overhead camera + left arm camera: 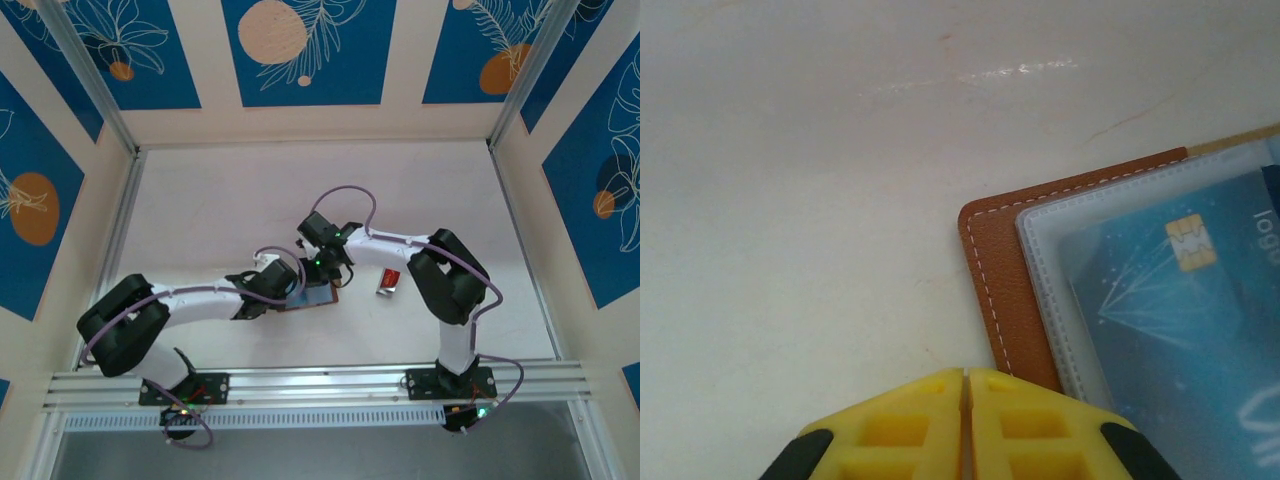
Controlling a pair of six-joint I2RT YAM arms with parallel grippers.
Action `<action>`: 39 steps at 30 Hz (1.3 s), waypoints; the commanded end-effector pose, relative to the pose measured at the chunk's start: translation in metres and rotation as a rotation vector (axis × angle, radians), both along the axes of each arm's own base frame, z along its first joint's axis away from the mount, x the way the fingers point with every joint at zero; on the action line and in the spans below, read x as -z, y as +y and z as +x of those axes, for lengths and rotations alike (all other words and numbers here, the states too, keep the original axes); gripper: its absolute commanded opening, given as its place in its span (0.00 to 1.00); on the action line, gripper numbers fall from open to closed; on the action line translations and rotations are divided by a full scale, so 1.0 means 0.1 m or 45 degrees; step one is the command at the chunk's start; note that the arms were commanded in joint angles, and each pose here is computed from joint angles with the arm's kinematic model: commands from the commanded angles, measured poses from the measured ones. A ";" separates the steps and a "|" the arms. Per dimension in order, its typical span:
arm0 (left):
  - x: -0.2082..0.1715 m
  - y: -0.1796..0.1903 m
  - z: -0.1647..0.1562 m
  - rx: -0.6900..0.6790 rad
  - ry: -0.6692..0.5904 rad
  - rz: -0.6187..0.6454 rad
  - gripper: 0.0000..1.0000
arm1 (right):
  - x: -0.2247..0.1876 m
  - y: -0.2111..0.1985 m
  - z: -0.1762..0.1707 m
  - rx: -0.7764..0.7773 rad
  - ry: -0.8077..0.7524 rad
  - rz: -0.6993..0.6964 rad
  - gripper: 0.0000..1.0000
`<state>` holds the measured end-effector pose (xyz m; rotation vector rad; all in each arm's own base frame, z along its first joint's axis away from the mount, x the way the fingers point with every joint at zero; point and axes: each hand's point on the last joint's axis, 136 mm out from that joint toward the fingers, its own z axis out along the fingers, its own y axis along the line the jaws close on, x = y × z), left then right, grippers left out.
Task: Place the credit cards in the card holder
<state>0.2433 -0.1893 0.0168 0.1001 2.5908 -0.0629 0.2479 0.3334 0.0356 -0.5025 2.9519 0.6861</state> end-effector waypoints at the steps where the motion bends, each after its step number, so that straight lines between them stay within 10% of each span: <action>1: 0.11 -0.04 0.00 0.007 0.028 -0.014 0.08 | 0.05 0.01 -0.01 0.000 0.036 0.002 0.00; 35: 0.19 -0.04 -0.03 -0.008 0.036 -0.010 0.07 | -0.17 0.07 -0.01 -0.005 -0.056 -0.009 0.00; 39: 0.21 -0.03 -0.03 -0.009 0.036 -0.016 0.07 | -0.29 -0.13 0.12 -0.004 -0.145 -0.100 0.15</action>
